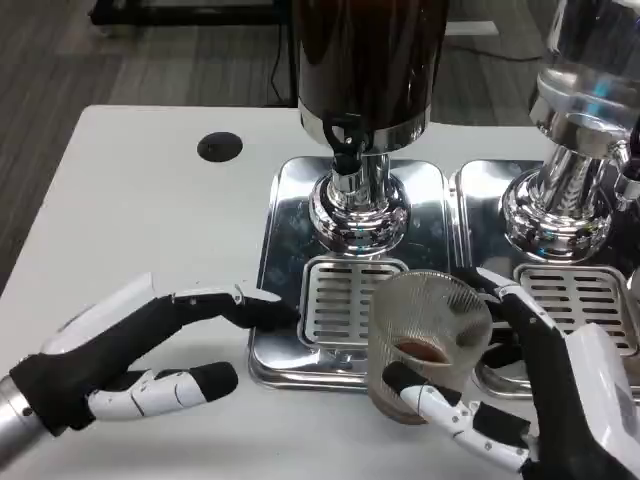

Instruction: Grasp the cup under the faucet to collect the drink, then remove the cup.

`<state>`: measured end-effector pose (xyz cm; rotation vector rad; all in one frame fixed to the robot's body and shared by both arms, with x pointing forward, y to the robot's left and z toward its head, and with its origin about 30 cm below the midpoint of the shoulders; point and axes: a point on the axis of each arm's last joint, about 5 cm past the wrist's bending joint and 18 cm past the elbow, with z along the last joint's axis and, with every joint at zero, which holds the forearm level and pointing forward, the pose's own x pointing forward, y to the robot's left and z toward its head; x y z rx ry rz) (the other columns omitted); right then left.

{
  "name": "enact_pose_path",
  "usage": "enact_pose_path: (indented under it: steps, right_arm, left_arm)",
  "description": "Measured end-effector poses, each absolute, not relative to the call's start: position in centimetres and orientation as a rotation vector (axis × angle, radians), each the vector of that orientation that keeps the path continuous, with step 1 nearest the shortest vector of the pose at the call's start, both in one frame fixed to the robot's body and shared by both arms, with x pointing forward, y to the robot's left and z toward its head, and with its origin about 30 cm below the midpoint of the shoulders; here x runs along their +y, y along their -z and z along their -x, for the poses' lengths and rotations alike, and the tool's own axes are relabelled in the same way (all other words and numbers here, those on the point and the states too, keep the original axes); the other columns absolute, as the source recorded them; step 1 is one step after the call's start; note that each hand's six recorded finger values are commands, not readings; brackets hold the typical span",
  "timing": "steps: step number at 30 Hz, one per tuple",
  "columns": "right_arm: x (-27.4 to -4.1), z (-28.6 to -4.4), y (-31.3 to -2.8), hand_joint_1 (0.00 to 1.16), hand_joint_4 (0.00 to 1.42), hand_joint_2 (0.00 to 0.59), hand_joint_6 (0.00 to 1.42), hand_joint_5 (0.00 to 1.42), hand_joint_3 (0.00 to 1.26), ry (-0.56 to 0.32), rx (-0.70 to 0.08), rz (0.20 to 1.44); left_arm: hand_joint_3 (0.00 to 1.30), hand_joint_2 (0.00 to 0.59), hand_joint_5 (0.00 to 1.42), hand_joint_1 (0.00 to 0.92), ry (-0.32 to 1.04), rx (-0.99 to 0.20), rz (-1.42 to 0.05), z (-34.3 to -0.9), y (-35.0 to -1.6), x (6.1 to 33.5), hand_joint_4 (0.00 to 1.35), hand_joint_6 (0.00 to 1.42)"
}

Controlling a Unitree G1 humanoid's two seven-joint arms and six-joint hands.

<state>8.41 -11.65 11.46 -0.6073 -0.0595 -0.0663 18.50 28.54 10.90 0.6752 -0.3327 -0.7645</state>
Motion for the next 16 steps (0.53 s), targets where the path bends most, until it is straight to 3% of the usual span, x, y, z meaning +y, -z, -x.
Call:
enact_pose_path:
  steps: [16]
  right_arm:
    - [-11.67, -8.39, -11.60, 0.68, 0.39, 0.236, 0.56, 0.53, 0.41, 0.067, -0.068, 0.606]
  left_arm:
    - [0.34, 0.137, 0.33, 0.000, 0.758, -0.318, -0.671, -18.63, -10.93, 28.61, 0.31, 0.36]
